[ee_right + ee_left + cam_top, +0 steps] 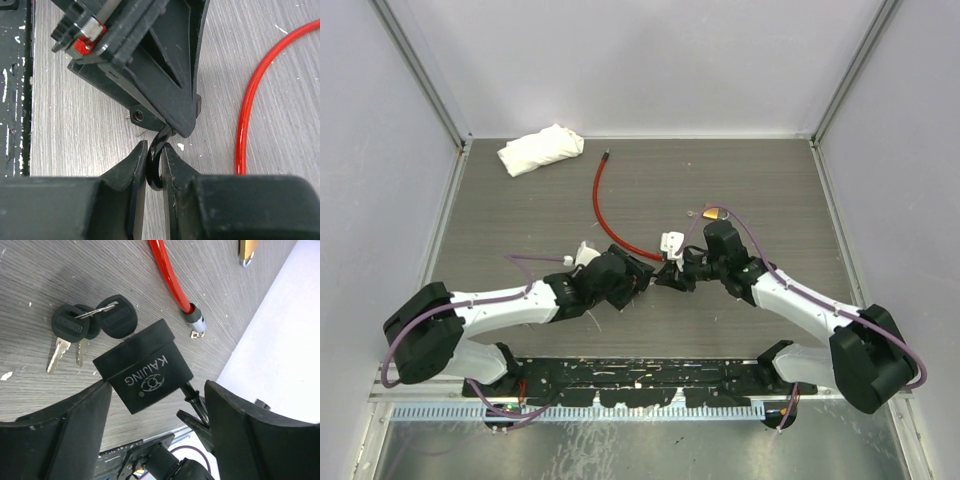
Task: Lock with the key
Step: Lock the lock.
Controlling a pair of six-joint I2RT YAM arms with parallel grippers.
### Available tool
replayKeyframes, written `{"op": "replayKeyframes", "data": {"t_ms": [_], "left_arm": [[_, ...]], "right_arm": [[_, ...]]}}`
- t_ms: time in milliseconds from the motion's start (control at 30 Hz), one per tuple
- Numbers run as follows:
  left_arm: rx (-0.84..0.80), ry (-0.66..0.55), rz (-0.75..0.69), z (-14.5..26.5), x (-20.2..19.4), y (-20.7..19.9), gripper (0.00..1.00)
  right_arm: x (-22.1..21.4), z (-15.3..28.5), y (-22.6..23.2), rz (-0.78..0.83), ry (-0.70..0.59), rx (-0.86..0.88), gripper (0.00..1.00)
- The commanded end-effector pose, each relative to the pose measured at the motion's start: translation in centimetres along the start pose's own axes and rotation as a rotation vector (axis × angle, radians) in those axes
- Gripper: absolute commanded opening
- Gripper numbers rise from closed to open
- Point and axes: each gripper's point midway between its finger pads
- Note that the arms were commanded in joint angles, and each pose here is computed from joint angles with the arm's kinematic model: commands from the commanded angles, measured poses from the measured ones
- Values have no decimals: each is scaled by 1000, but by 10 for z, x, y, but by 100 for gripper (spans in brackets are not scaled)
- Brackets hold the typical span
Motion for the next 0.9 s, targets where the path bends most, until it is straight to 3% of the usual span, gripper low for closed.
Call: {"op": "replayKeyframes", "data": {"t_ms": [0,233,467,567,867], "left_arm": [[-99,-34,-18,12,10,-19,80],[-164,-57,-58,24,17,-15,87],[-426,-82,-248,45,16,-23,91],[-525,-136,-442,57,18,-27,93],[-764,-253,-1229,81,3,-16,99]], "right_arm": [[46,1,0,25,-134,62,1],[46,5,-6,-34,-153,66,1],[46,7,-7,-61,-159,80,1],[45,7,-6,-66,-157,88,1],[49,12,-1,-50,-161,126,1]]}}
Point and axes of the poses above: each gripper's point midway between its finger pads, its own z axis back along the fingers, its own y axis along the line the jaws close on, x = y × z, and after that the axes turned 7 degrees about -z, right-handed
